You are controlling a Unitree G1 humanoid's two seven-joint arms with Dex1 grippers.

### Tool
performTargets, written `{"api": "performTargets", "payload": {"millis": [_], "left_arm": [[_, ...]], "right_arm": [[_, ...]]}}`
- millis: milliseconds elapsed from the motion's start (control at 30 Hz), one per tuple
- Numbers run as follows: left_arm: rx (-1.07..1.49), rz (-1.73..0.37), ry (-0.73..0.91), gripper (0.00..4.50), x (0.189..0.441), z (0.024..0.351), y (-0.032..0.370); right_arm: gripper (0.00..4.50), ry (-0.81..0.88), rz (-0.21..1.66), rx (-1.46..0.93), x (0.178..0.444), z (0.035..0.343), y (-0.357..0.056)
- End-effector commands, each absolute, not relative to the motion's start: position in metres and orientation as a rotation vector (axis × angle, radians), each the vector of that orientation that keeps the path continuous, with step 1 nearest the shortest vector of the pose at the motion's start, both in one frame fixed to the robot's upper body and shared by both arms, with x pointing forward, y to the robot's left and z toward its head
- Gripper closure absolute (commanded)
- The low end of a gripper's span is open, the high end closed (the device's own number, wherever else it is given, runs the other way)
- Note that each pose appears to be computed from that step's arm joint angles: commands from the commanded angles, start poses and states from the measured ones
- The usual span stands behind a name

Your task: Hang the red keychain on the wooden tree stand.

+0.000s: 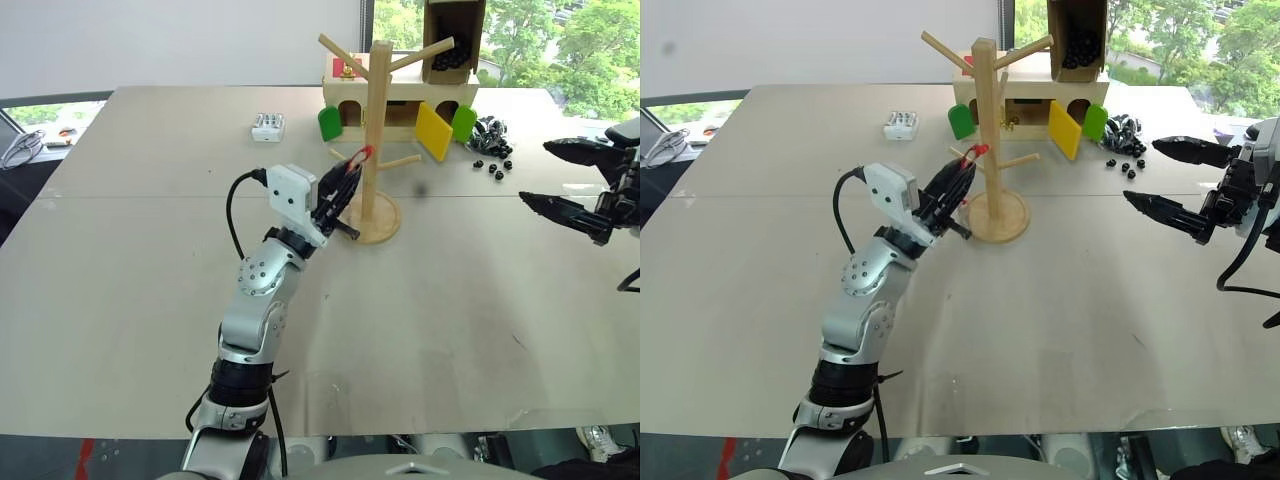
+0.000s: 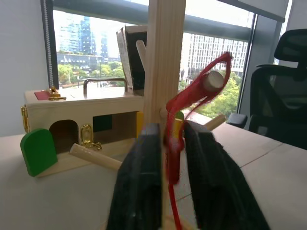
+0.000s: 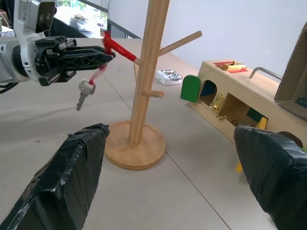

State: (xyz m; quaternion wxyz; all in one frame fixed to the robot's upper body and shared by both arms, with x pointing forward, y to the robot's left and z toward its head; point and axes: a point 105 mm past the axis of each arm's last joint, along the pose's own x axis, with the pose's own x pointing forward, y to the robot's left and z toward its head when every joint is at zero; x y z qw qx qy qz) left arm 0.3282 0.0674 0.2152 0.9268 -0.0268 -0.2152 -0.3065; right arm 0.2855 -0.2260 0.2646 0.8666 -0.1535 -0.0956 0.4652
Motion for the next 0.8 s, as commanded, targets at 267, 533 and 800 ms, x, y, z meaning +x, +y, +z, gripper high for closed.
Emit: {"api": "performTargets", "payload": {"millis": [267,533,800], "left_arm": [[-0.065,-0.570,-0.477,0.04,0.332,0.220,0.074],[-0.125,-0.437,-0.385,0.04,0.341,0.199,0.104],[-0.157,-0.232,-0.274,0.04,0.338,0.164,0.158]], "right_arm": [[0.00,-0.264,1.016,-0.311,0.272,0.278,-0.219],[0.00,-0.241,0.969,-0.281,0.276,0.274,-0.223],[0.00,-0.289,0.604,-0.078,0.311,0.217,-0.227]]}}
